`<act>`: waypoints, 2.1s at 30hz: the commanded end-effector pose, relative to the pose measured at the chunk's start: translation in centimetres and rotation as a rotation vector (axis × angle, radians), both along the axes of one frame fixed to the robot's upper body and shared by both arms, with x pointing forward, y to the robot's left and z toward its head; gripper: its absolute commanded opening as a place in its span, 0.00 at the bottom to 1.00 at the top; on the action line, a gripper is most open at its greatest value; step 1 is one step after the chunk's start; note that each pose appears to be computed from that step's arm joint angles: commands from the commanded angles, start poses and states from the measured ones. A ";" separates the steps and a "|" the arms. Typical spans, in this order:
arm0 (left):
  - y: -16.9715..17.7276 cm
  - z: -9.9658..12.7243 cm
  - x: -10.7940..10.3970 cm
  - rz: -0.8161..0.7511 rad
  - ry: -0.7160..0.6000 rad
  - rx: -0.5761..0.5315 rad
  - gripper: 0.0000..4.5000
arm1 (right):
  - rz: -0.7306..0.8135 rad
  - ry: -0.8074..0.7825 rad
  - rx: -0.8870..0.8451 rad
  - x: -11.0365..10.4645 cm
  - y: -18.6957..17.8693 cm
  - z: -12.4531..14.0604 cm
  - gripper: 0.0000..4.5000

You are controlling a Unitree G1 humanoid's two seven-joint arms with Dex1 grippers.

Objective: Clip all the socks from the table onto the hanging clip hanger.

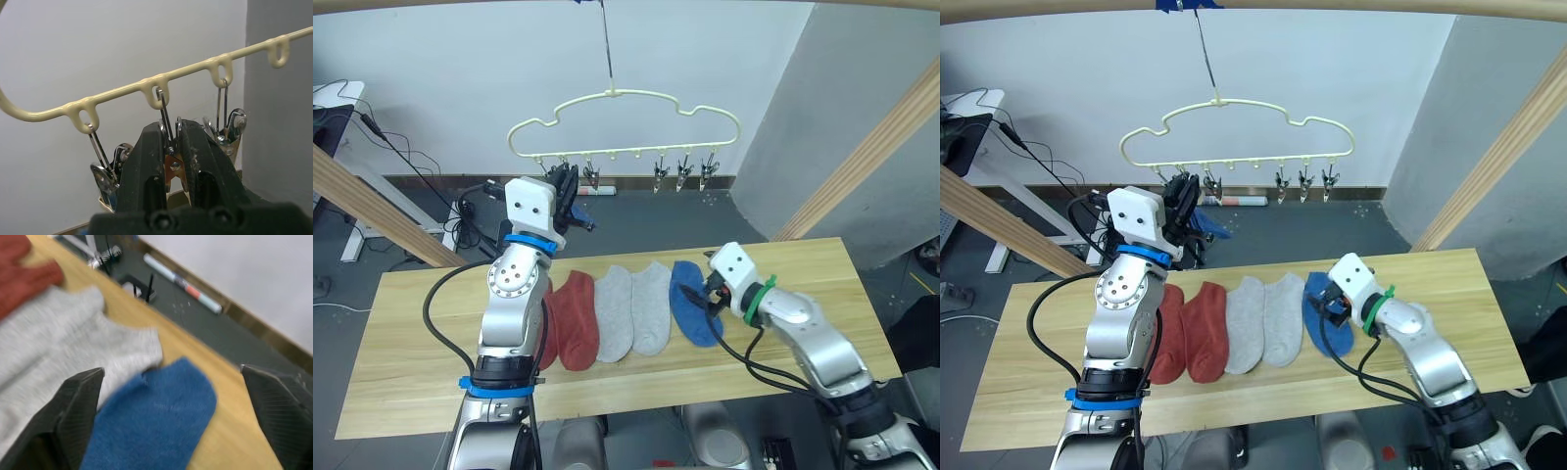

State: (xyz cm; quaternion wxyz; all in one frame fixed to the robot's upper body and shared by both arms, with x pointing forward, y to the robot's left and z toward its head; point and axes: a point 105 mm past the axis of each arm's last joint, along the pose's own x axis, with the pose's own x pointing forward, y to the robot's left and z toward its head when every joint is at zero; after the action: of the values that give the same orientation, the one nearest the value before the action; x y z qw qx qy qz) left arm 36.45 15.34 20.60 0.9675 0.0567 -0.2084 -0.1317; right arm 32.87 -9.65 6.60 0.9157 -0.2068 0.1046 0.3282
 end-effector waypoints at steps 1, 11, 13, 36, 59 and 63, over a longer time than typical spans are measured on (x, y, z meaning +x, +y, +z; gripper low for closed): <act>-0.4 1.2 -0.8 -0.025 -0.044 0.006 0.04 | -0.032 -0.051 -0.022 1.4 0.1 -0.6 1.00; -0.3 0.8 -1.0 -0.042 -0.024 0.013 0.04 | -0.094 0.107 -0.020 2.3 -0.4 -4.9 0.92; -0.4 0.7 -1.1 -0.051 -0.019 0.012 0.04 | -0.098 0.129 -0.023 2.1 -0.5 -5.4 0.81; -1.5 1.6 -2.2 -0.273 0.040 -0.059 0.04 | 0.317 -0.265 -0.035 0.6 6.4 7.8 0.00; -1.1 2.7 -2.4 -0.337 0.100 -0.089 0.04 | 0.493 -0.336 0.083 0.6 13.9 10.0 0.00; -1.0 2.9 -2.3 -0.345 0.109 -0.087 0.04 | 0.486 -0.356 0.113 0.5 14.2 10.3 0.00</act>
State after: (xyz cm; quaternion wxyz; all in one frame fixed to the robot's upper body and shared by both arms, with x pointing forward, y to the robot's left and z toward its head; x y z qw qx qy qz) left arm 34.84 14.50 21.45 0.9508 -0.0350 -0.1334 -0.2774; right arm 33.81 4.25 15.64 0.8237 -0.2405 -0.0961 0.5044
